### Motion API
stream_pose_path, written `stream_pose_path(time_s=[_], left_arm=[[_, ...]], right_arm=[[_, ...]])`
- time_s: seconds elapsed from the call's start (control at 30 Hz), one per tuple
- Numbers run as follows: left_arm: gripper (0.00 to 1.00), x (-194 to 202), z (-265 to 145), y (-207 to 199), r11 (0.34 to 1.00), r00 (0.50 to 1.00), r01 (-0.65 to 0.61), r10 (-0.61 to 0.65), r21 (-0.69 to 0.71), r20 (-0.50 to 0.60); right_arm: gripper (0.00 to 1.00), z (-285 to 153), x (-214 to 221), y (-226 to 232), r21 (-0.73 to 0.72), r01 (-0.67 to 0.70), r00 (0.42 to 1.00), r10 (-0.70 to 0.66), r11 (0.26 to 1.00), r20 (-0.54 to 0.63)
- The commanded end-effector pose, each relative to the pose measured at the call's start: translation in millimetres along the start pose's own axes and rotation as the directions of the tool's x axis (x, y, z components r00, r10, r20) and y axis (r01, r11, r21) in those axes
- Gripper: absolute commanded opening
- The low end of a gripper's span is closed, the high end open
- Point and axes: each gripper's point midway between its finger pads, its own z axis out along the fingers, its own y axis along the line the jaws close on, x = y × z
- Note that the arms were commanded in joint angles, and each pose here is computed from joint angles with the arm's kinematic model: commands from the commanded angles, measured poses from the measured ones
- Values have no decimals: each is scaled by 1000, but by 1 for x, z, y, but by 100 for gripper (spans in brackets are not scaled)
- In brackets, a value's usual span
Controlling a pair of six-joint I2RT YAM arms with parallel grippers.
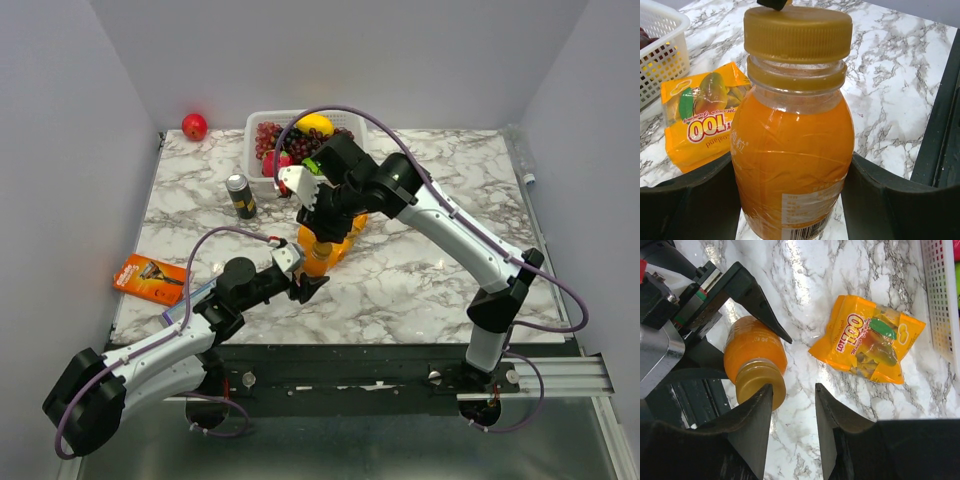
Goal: Screw on the bottle caps
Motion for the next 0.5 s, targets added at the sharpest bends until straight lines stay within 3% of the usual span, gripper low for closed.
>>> stream_pose_path(time_s=[0.0,0.47], left_arm=[[0,-31,4,-2,999,995,-28,25,23,95],[0,-36,3,9,997,991,72,-67,-32,118]], right_arm=[[48,17,6,15,-43,19,998,-22,999,-57],[51,11,6,18,-15,22,998,-23,1000,-63]])
